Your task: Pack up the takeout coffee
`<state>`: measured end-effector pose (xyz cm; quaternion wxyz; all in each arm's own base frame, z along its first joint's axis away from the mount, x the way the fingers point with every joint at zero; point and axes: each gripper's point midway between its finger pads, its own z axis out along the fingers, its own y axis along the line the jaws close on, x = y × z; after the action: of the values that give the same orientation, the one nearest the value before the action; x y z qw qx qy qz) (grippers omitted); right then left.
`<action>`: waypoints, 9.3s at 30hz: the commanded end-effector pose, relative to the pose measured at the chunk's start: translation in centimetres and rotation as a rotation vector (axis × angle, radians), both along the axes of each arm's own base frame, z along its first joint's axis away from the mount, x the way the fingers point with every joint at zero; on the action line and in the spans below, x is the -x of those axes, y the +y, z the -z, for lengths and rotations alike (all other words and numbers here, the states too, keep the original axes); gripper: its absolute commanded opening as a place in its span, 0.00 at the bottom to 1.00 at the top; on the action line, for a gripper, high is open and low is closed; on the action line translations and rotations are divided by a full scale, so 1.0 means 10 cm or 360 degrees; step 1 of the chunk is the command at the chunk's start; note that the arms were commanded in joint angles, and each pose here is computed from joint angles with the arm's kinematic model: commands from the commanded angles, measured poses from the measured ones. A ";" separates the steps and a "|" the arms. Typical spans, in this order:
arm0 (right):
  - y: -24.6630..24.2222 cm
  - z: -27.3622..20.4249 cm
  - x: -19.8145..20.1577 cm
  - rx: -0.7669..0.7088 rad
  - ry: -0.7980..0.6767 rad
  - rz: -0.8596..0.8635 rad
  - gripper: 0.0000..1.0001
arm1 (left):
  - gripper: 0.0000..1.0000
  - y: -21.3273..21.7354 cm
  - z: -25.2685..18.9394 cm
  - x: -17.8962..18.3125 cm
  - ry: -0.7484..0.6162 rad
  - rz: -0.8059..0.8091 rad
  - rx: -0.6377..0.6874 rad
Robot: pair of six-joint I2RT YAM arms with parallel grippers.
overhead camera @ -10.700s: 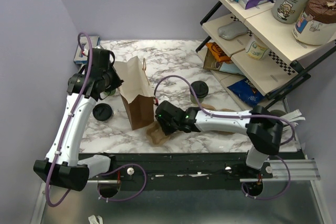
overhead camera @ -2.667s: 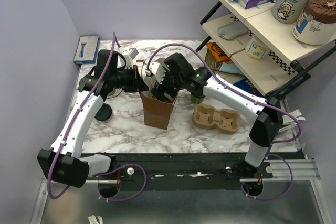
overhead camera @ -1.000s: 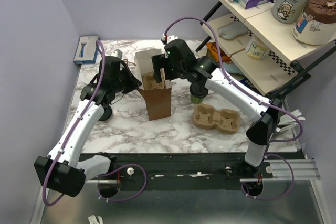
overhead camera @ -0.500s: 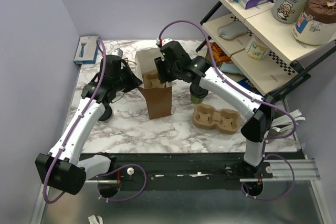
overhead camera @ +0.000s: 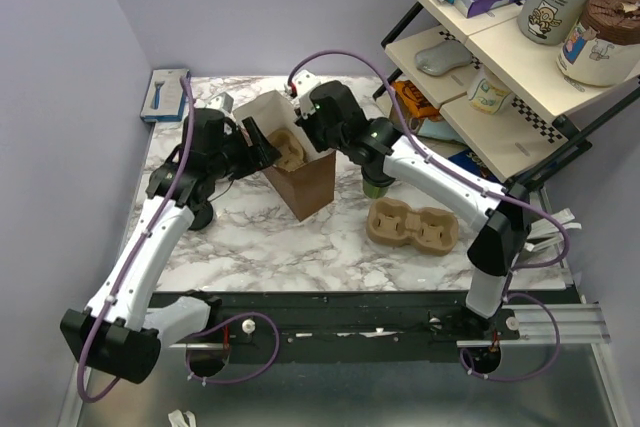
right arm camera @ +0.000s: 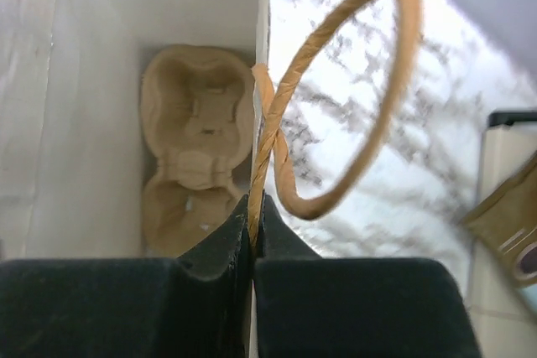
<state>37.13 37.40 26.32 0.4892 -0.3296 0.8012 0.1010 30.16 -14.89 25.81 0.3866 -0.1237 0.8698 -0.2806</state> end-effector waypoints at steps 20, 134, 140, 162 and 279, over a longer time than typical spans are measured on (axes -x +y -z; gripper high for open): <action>0.21 -0.15 0.22 0.0194 -0.0842 -0.0388 0.10 | 0.99 0.46 0.07 0.70 0.0017 -0.0027 -0.0281; -1.19 -0.99 0.53 -0.0749 -0.0241 0.0339 1.00 | 0.00 -0.10 -0.97 -0.16 -0.0377 0.0675 -0.1032; -1.25 -0.98 0.52 -0.0729 -0.0302 0.0348 1.00 | 0.00 -0.11 -0.77 -0.22 -0.0465 0.0886 -0.1210; -0.50 -1.32 1.16 -0.0930 -0.0195 -0.0573 0.89 | 0.00 -0.20 -0.78 -0.41 -0.0415 0.0623 -0.1036; 0.31 -0.11 -0.11 -0.0735 0.0587 0.0776 0.48 | 0.00 0.31 -0.28 0.09 -0.0188 -0.0729 0.0613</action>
<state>38.02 40.52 28.27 0.4129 0.0022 0.8823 0.2259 29.13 -12.45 26.81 0.4234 -0.3738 0.7482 -0.3482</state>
